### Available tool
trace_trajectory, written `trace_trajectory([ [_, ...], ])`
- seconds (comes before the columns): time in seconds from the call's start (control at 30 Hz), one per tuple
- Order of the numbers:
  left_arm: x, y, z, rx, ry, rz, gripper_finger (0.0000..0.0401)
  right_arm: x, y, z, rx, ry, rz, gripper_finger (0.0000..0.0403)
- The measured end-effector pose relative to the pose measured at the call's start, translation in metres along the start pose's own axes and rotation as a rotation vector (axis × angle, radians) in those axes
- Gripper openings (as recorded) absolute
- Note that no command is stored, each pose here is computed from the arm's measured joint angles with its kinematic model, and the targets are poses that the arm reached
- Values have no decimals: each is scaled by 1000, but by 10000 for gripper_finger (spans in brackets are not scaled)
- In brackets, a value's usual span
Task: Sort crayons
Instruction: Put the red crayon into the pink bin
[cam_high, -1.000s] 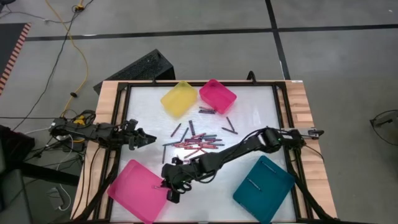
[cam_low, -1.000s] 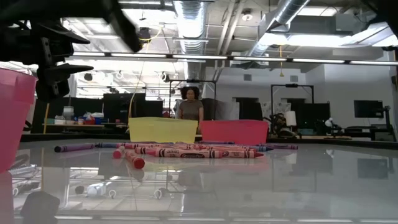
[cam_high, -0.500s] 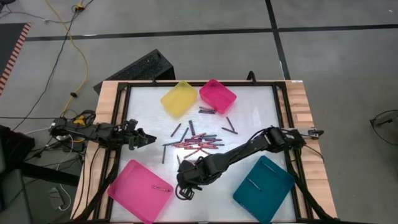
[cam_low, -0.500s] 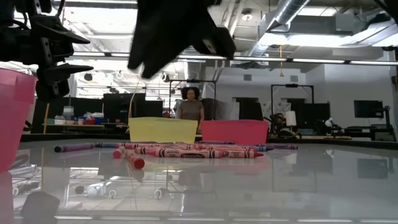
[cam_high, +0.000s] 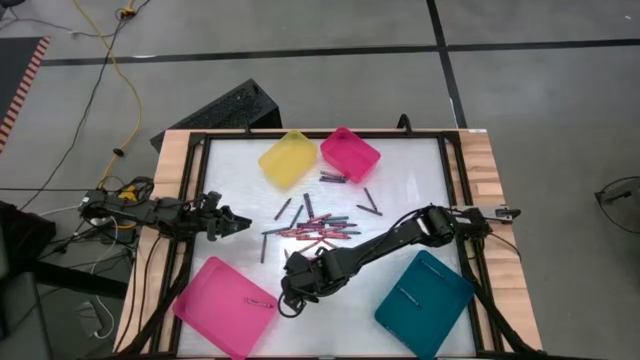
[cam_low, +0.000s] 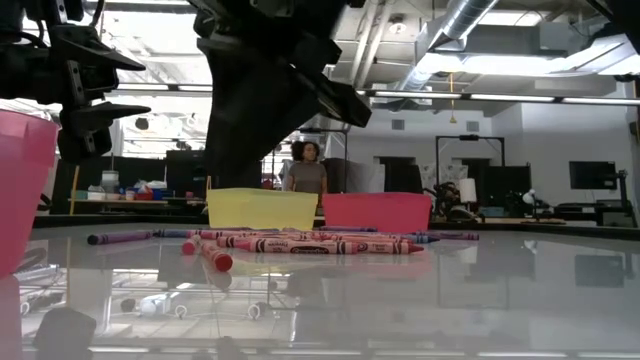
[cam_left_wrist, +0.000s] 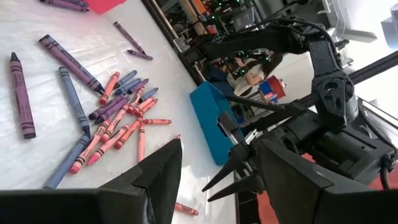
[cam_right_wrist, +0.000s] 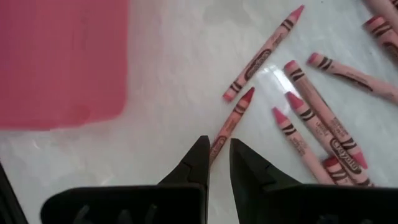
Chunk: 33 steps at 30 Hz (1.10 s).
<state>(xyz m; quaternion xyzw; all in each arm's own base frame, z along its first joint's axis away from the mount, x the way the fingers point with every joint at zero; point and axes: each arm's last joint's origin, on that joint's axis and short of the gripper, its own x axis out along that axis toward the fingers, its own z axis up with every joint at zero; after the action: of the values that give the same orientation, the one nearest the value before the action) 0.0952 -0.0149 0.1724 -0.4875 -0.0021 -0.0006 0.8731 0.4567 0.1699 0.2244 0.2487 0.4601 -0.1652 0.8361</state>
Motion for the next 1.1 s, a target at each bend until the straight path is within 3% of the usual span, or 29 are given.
trace_trajectory([
  [0.37,0,0,0,0,-1,1,199,0,0,1,10,-48,-30,57],
  [1.1,0,0,0,3,-2,1,199,46,0,-14,61,-22,-56,57],
])
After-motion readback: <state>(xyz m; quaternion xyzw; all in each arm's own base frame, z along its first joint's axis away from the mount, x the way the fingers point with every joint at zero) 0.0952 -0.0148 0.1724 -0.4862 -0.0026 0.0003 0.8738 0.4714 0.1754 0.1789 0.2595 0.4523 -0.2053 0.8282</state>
